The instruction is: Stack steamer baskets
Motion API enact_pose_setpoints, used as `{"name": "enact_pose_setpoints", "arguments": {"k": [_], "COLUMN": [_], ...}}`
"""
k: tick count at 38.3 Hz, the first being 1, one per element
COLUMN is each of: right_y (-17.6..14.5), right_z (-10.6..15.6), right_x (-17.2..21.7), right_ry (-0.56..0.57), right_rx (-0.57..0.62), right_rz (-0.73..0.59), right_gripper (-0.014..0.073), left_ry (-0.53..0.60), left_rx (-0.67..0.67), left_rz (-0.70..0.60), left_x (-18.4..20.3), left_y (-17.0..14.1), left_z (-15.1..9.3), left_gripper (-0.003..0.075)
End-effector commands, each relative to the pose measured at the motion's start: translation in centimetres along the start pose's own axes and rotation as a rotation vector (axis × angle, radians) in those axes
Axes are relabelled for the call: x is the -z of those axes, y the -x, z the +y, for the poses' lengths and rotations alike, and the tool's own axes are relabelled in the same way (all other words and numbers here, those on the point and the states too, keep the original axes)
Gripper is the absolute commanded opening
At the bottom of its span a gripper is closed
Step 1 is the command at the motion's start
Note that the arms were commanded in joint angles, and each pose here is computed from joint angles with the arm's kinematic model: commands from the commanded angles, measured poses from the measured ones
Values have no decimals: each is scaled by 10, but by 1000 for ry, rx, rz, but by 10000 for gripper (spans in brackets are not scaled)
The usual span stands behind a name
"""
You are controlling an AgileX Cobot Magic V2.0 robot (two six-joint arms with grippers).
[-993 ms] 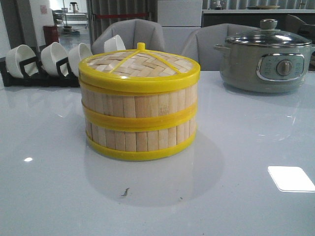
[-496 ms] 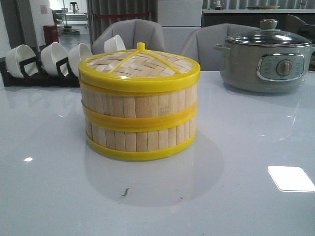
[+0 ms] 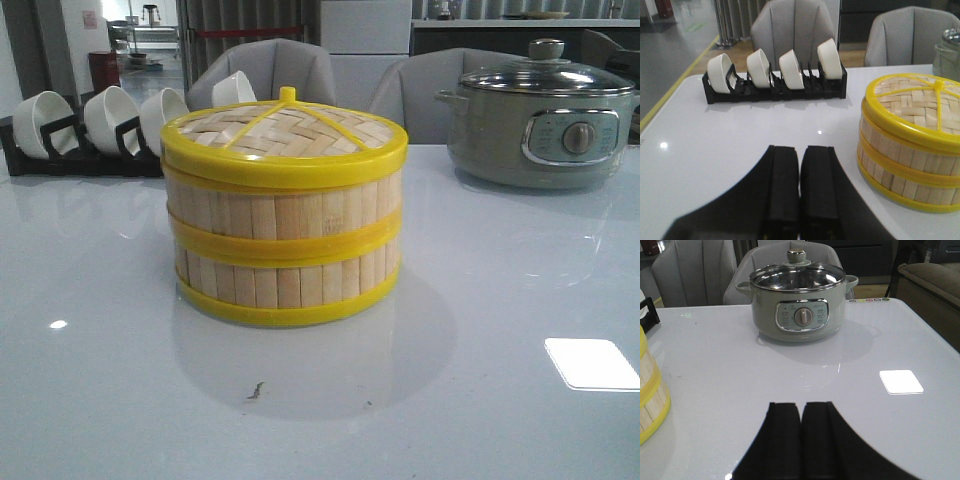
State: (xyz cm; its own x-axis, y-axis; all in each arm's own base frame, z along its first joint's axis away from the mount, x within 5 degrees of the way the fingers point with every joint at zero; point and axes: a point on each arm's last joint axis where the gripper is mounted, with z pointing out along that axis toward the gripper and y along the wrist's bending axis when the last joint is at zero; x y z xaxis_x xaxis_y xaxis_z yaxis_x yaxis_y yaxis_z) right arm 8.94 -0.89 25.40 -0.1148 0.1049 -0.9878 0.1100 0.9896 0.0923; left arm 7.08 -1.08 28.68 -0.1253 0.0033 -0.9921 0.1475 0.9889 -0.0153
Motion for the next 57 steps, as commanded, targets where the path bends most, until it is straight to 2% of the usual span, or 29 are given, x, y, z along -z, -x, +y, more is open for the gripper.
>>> {"name": "enact_pose_setpoints", "arguments": {"k": [1, 16, 20, 45, 57], "right_y": [18, 18, 18, 18, 18], "right_z": [1, 1, 1, 1, 1], "right_x": [1, 1, 1, 1, 1], "right_ry": [-2, -2, -2, -2, -2], "right_rx": [5, 5, 5, 5, 5], "right_rz": [-116, -116, -116, -116, -116], "right_gripper": [19, 19, 19, 19, 19], "left_ry": [20, 88, 90, 93, 99], "left_rx": [12, -23, -22, -44, -119], "left_rz": [-172, -276, -262, -247, -253], "left_x": [6, 8, 8, 8, 8], "left_y": [2, -62, -74, -74, -73], "left_z": [2, 6, 6, 6, 6], "left_gripper": [85, 85, 85, 85, 85]}}
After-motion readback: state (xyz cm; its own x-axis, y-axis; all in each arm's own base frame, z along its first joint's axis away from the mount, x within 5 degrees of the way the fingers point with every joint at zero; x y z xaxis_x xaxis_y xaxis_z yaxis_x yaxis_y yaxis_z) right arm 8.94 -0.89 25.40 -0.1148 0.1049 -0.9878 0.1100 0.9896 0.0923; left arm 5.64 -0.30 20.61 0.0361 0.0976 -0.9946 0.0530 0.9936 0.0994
